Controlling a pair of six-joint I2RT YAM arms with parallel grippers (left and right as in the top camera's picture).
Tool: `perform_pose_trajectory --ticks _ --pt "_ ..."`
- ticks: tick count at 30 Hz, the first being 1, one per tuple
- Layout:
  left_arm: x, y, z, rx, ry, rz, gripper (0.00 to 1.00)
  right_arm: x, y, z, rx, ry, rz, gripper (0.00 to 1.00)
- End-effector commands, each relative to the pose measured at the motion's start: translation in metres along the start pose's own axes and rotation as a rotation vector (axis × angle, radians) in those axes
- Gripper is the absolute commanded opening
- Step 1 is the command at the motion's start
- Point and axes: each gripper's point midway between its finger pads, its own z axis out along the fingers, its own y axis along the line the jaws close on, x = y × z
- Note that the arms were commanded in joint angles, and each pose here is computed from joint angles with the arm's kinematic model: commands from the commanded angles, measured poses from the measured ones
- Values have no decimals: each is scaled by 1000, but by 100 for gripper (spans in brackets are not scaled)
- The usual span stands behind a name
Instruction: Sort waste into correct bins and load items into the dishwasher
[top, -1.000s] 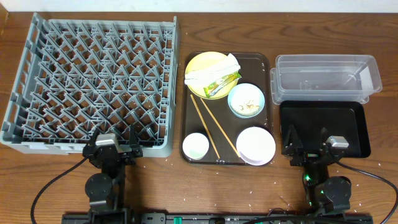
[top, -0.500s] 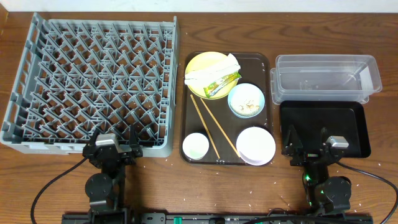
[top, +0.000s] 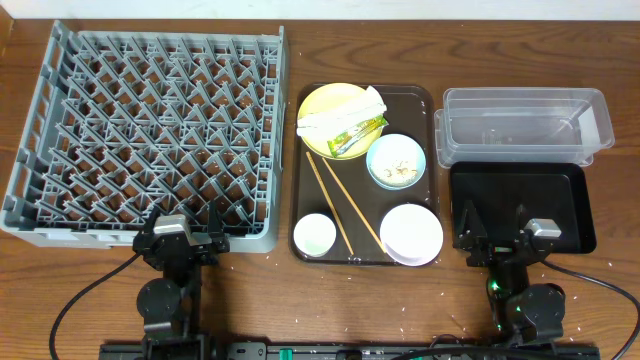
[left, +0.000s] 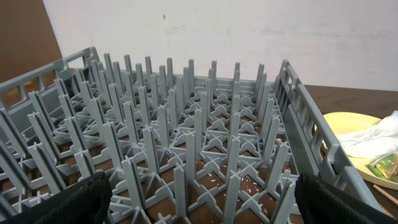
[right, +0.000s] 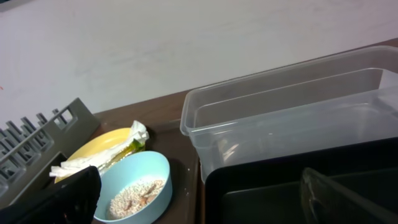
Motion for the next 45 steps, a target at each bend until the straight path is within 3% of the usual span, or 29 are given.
perform_pose_trajectory --ticks 1,45 --pt "16 0 1 2 51 15 94 1 3 0 -17 -2 -11 99" --pt "16 0 1 2 51 15 94 -14 18 -1 -90 -56 -8 99"
